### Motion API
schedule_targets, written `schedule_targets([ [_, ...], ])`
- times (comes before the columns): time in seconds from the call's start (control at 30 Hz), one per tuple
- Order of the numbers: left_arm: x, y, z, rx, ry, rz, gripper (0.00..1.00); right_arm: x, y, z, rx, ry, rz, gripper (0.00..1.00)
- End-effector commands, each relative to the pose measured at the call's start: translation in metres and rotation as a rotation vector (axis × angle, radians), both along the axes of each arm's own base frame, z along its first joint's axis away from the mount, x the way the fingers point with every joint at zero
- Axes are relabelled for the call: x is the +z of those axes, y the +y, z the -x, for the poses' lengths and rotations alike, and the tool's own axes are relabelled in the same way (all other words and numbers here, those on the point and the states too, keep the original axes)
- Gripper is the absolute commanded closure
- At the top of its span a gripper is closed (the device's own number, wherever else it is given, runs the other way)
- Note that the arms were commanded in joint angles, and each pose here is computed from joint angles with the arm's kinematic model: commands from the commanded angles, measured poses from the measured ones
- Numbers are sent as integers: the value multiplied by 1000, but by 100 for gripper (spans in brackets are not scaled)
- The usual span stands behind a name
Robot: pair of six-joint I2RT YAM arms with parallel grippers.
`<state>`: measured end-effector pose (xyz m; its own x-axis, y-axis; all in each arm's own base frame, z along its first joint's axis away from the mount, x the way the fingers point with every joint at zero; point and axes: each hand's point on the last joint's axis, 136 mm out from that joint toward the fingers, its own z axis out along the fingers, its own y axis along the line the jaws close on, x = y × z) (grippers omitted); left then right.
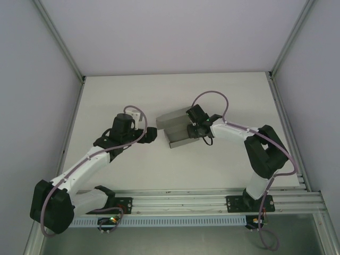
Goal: Assemble paper box
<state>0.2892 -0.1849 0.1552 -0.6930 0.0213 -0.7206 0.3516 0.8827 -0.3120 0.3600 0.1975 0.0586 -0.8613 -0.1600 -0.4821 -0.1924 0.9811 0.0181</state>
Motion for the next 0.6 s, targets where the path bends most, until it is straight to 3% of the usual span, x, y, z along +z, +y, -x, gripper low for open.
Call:
schedule_targets([
  [0.0,5,4,3,-1,-33,-8,0,-18,1,6,8,60,19,72],
  [0.17,8,8,6,10,-53,5,0,-19,2,7,5,68,3,70],
  [0.4,14,2,9,-22,-75,48,0,27,8,9,-9,-50,-123,45],
  [0.47,13,1,9,-23,-73,47,0,46,8,12,-2,-100,-166,32],
  [0.57,14,0,10,-31,-75,54,0,70,3,16,-6,-171,-222,22],
])
